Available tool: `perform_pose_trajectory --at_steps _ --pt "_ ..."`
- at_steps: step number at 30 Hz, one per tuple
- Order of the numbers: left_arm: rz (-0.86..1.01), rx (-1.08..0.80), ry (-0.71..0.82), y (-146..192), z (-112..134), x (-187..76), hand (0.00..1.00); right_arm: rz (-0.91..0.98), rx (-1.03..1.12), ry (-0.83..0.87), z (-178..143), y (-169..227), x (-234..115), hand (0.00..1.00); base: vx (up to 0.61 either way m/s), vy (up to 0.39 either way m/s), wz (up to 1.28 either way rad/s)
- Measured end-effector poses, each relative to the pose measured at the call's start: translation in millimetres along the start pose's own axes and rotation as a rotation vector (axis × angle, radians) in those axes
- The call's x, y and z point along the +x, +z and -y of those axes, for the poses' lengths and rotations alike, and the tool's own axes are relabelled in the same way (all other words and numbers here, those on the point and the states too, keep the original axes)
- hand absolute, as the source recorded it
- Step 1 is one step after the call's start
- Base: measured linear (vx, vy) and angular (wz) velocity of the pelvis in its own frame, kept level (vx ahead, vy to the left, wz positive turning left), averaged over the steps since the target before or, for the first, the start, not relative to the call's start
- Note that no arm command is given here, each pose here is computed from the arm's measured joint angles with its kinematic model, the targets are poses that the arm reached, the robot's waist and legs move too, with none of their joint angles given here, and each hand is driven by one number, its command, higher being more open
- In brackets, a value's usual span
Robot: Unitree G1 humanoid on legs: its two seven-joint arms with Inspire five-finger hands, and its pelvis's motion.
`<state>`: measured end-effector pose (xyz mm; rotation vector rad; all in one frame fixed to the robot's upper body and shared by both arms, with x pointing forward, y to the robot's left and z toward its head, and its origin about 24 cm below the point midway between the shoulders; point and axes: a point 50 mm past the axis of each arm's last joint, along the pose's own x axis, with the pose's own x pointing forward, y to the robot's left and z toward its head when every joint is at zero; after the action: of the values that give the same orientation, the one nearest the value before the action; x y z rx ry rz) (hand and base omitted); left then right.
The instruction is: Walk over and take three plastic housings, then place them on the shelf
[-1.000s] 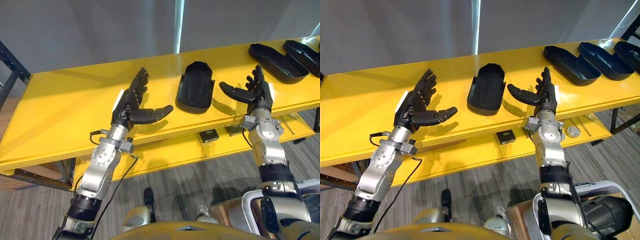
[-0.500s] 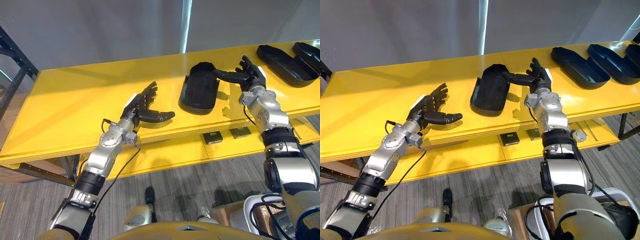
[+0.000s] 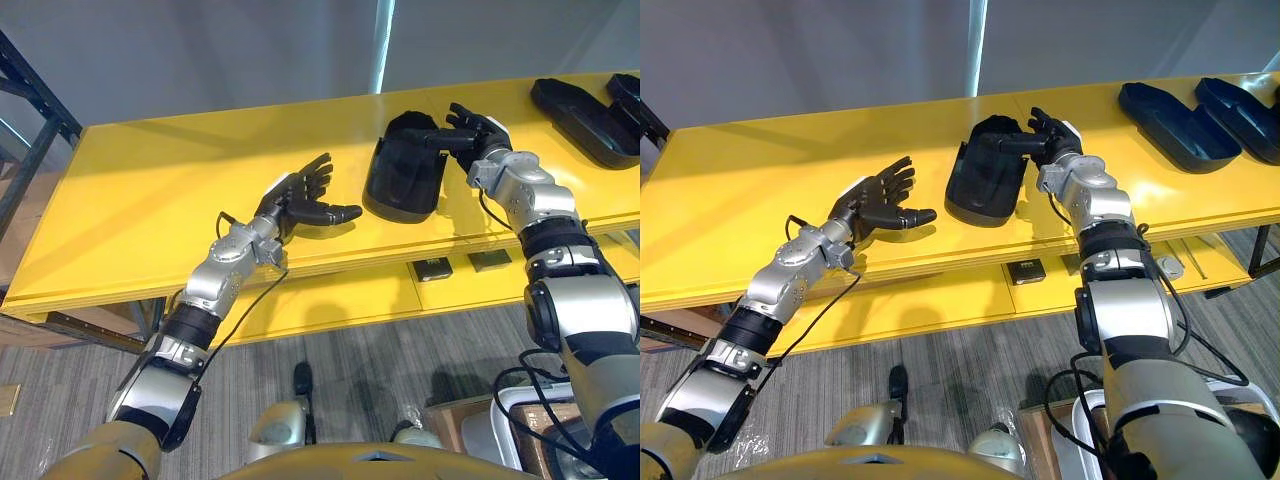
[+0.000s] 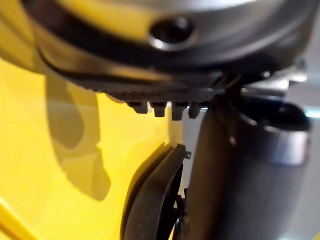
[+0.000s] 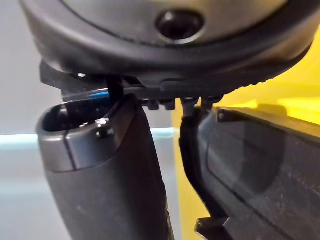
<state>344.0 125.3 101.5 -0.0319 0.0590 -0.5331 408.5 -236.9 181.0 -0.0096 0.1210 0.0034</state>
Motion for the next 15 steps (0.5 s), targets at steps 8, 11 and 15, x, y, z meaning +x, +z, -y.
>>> perform_pose_trajectory --at_steps 8,11,15 --pt "-0.038 -0.046 -0.026 6 -2 15 1.0 -0.006 -0.025 0.038 -12 10 5 1.0 -0.01 -0.008 0.0" --pt "-0.043 -0.042 -0.034 8 -1 17 1.0 0.007 -0.022 0.07 -20 15 6 1.0 0.0 0.0 0.0" --pt "-0.048 -0.065 -0.054 12 -1 23 1.0 0.018 -0.015 0.113 -34 20 9 1.0 -0.01 -0.023 0.0"
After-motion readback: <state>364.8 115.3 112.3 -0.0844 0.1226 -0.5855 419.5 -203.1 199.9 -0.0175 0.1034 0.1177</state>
